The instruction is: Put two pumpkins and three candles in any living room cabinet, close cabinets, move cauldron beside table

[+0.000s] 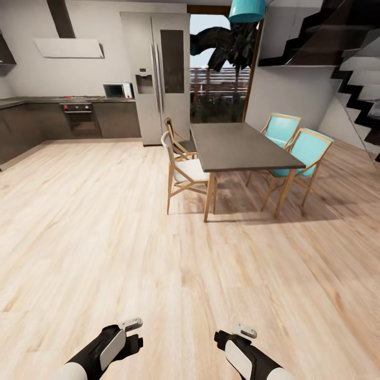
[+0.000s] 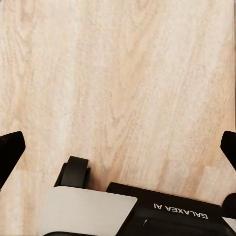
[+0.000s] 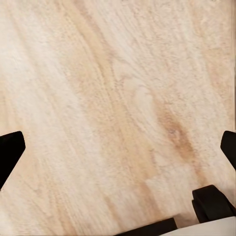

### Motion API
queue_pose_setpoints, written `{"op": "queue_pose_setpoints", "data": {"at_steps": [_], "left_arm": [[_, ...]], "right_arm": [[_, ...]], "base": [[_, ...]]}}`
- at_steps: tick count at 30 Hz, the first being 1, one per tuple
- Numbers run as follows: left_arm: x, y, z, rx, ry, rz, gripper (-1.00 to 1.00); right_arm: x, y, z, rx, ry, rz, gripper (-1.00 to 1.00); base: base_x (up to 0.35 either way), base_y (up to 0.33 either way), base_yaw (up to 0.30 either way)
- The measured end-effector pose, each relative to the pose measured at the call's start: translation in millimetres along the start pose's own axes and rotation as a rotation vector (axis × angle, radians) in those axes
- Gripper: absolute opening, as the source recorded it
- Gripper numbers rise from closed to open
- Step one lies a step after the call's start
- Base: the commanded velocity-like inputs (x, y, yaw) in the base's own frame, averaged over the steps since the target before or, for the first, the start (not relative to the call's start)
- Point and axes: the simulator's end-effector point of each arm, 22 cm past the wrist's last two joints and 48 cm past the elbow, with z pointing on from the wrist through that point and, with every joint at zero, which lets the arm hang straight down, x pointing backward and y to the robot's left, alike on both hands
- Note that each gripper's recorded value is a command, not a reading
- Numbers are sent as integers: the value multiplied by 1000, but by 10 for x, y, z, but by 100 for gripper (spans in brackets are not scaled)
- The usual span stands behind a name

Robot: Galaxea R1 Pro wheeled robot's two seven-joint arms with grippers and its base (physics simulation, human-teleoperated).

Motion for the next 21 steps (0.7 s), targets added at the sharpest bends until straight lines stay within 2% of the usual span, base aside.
{"op": "queue_pose_setpoints", "data": {"at_steps": [21], "left_arm": [[28,7,27,-2,8,0,100]], "right_arm": [[37,-16,24,4,9,0,100]], "base": [[4,2,-271]]}}
